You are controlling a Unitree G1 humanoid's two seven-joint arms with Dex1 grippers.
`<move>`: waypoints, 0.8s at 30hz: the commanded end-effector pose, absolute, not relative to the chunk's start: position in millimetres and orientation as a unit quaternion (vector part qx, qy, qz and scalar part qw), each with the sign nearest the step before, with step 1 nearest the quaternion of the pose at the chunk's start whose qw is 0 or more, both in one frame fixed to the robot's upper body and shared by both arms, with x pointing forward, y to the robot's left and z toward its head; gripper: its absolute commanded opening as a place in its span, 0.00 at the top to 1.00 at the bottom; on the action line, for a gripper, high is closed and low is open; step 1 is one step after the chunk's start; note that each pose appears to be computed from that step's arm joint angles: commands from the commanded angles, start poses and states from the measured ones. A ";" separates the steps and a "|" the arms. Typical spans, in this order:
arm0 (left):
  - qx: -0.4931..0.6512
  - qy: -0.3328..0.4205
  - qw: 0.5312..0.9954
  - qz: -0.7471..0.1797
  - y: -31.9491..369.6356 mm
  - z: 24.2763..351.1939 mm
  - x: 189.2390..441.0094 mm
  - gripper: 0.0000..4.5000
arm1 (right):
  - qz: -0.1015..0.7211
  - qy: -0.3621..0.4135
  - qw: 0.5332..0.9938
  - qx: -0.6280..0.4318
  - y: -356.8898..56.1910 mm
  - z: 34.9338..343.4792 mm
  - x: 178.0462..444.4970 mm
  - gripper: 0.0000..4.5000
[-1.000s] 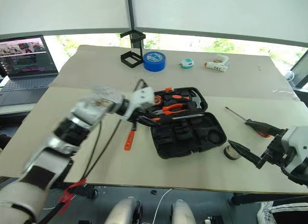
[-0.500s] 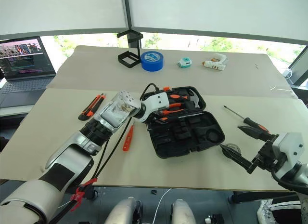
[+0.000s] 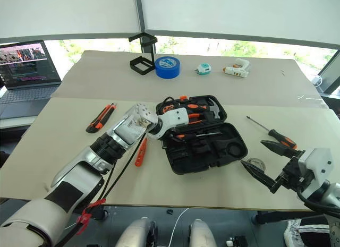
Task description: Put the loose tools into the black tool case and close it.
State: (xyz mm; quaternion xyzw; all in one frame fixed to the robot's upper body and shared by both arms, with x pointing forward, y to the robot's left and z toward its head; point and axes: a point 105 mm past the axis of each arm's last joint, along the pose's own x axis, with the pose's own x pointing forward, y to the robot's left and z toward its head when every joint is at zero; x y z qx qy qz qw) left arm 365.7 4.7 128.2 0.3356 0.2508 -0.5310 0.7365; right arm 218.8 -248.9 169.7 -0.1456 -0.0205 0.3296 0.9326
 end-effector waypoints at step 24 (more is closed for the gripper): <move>0.248 0.110 0.781 -0.562 -1.6 165.4 365.5 0.39 | 0.347 -0.019 0.931 -0.112 -227.1 172.8 209.5 0.00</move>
